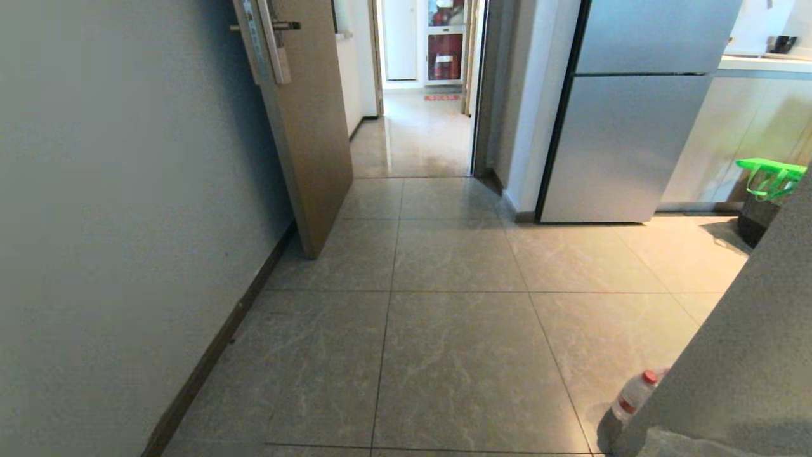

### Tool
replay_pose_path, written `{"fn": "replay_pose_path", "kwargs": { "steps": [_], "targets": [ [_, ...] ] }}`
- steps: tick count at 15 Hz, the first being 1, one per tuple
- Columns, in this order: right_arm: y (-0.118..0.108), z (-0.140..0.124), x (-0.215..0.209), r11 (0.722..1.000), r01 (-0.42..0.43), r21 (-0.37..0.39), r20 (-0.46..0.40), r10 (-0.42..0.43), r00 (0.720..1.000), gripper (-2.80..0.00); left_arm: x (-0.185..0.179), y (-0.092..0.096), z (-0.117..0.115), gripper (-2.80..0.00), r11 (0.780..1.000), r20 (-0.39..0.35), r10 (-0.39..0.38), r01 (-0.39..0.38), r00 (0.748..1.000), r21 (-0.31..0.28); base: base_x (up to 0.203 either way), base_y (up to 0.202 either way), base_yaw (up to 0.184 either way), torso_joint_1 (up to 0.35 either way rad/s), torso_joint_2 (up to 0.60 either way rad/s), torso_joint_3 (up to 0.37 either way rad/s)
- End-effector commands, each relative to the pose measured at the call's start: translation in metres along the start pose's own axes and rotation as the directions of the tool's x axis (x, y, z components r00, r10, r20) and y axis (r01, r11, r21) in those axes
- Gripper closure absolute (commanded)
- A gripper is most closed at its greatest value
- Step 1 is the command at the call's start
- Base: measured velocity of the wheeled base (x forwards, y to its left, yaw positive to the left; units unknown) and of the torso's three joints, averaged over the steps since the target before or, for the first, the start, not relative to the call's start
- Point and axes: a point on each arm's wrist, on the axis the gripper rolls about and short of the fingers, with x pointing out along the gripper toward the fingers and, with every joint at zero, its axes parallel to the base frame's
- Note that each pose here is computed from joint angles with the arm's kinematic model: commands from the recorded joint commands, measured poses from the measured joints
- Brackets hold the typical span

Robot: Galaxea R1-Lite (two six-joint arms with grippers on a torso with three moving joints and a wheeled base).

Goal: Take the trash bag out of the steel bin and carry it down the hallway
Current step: Put the trash bag at the door

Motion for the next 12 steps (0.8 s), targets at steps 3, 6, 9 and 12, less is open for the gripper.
{"fn": "replay_pose_path", "kwargs": {
  "steps": [3,6,9,12],
  "targets": [
    [0.0,0.0,0.0001,1.0,-0.001,0.0,-0.001,0.001,1.0,0.0,0.0,0.0,0.0001,0.0,1.0,0.001,0.0,0.0,1.0,-0.001,0.189,0.0,-0.001,0.004,0.0,0.001],
    [0.0,0.0,0.0,1.0,-0.001,0.0,0.0,0.001,1.0,0.0,0.0,0.0,0.0,0.0,1.0,0.0,0.0,0.0,1.0,-0.001,0.192,0.0,0.001,0.007,0.01,0.001],
    [0.0,0.0001,0.0001,1.0,0.0,0.0,-0.001,0.0,1.0,0.0,0.0,0.0,0.0,0.0,1.0,0.0,0.0,0.0,1.0,-0.001,0.191,0.0,-0.001,0.006,0.0,0.001],
    [0.0,0.0,0.0001,1.0,-0.001,0.0,-0.001,0.001,1.0,0.0,0.0,0.0,0.0,0.0,1.0,0.0,0.0,0.0,1.0,-0.001,0.192,0.0,0.0,0.004,0.0,0.001]
  ]
}}
